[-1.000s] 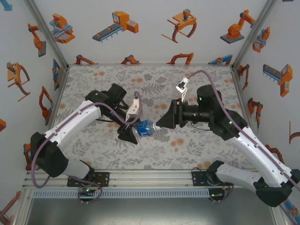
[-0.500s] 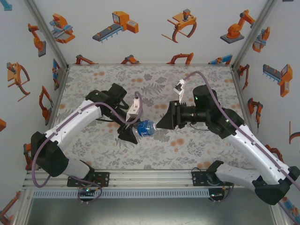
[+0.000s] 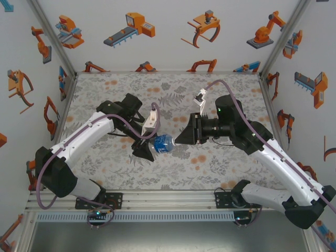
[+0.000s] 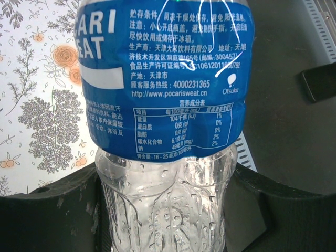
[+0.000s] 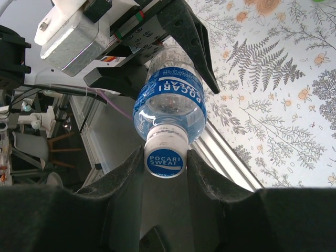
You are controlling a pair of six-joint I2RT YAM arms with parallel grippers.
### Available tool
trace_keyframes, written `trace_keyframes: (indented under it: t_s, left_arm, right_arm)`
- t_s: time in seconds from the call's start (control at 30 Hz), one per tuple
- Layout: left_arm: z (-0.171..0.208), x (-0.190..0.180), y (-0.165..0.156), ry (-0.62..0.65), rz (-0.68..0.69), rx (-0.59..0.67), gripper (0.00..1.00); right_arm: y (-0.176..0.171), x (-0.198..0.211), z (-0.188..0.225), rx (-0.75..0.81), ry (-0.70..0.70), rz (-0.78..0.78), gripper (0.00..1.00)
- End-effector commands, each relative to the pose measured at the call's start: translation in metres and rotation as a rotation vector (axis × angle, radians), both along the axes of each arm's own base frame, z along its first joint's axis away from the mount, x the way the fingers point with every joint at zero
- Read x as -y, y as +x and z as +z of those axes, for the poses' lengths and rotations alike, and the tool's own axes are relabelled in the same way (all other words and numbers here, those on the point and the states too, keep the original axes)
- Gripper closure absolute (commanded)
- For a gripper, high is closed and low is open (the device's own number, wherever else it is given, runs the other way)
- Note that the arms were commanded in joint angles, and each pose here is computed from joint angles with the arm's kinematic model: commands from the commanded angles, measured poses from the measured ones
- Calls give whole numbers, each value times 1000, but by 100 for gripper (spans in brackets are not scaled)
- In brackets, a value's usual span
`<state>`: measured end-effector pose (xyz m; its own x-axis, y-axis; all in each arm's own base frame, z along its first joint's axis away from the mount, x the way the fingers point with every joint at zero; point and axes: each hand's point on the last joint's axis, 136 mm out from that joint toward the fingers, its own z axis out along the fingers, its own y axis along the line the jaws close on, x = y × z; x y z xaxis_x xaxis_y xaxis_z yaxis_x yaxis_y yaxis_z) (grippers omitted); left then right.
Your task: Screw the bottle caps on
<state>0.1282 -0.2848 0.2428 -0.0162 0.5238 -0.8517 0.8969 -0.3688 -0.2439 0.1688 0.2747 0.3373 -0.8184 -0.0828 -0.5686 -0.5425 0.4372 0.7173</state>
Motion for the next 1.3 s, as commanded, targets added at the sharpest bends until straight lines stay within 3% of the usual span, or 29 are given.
trace_keyframes:
  t_s: [0.0, 0.37, 0.73, 0.9, 0.97, 1.03, 1.17, 1.27]
  left_arm:
    - [14, 3, -5, -45, -24, -11, 100]
    - [15, 2, -8, -64, -41, 6, 100]
    - [18, 2, -11, -94, -55, 2, 100]
    - [16, 2, -10, -79, -49, 5, 100]
    - [15, 3, -8, -68, -46, 8, 100]
    - [14, 3, -7, -58, -40, 7, 100]
    - [12, 3, -5, -45, -35, 9, 100]
    - [11, 3, -3, -33, -26, 8, 100]
  right_arm:
    - [0, 1, 5, 9, 9, -2, 74]
    - [-9, 12, 36, 299, 85, 41, 100]
    - [-29, 8, 55, 601, 181, 196, 100]
    - [-12, 4, 45, 493, 118, 137, 100]
    - [-3, 5, 39, 421, 88, 80, 88]
    - [3, 7, 36, 355, 72, 26, 84]
    - [12, 12, 28, 223, 72, -81, 55]
    - [17, 14, 17, 118, 54, -137, 53]
